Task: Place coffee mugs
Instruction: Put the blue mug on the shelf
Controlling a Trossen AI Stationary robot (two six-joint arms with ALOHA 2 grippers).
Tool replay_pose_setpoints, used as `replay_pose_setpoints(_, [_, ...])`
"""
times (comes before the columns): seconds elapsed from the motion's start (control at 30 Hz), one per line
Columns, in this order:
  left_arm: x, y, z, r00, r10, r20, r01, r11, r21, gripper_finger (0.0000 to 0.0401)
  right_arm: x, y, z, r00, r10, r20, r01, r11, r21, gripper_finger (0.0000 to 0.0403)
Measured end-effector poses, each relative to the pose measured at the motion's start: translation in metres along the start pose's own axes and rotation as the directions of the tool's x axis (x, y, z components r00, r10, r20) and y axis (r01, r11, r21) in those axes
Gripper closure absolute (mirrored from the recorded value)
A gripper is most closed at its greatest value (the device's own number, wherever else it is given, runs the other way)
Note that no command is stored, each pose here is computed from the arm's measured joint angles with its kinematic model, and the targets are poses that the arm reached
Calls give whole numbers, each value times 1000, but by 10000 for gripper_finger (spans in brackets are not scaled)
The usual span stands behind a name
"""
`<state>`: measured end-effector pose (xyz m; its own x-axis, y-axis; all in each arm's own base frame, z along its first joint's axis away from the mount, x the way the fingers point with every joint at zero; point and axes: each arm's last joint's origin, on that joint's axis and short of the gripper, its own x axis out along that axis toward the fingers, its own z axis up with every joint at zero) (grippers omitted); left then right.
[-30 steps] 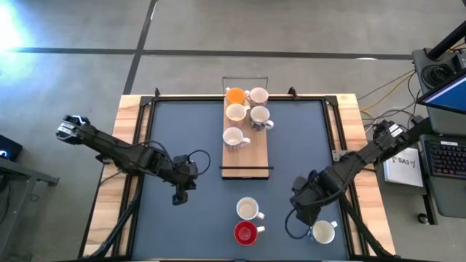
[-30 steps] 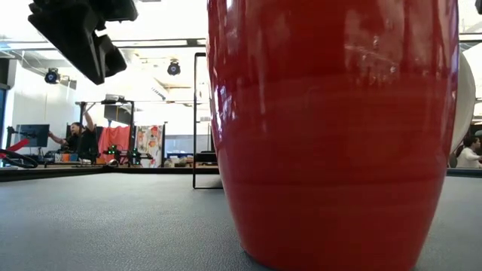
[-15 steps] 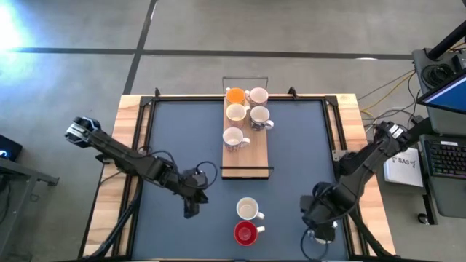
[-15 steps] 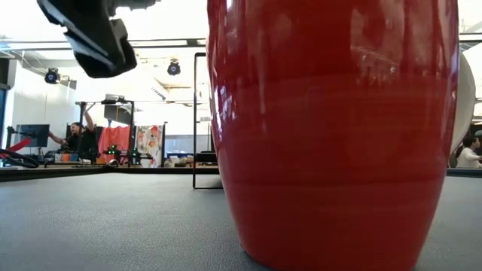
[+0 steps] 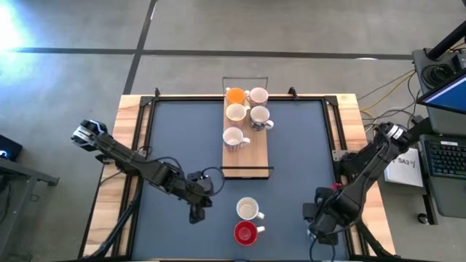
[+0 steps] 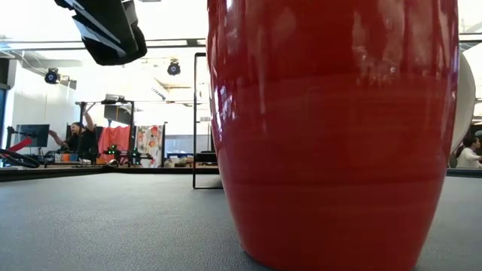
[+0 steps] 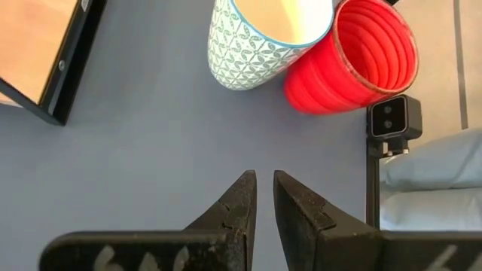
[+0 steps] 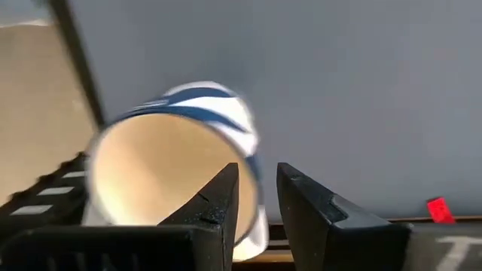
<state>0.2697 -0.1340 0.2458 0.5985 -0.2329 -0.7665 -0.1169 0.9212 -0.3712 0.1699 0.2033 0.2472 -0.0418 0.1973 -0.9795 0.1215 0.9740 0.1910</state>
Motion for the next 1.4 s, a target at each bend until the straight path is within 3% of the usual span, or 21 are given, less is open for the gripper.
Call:
replay_pose_setpoints(0.2, [0,-4,1,1000,-4,-3,4,1000,5,372,17,-9,-2,999,-38,-16,38,999,4,325])
replay_pose_setpoints(0.57, [0,-6,-2,999,-15,-28,15,1000,2,372,34,-3,5,994,89,64,-89,996,-3,359])
replay_pose_setpoints(0.7, [-1,-5,-3,999,-12,-36,13,1000,6,372,34,-3,5,994,84,63,-85,996,17,385])
replay_pose_setpoints(0.87, [-6,-4,-4,999,-3,-47,4,1000,13,372,29,-2,5,994,91,64,-92,996,16,386])
replay_pose_setpoints(1.1, [-15,0,-7,997,23,-76,-22,1000,18,372,20,-18,2,1000,-25,-7,26,990,139,387])
replay_pose_setpoints(1.4, [-30,7,-12,991,75,-110,-72,997,30,372,-3,-46,8,999,-42,-11,43,953,300,388])
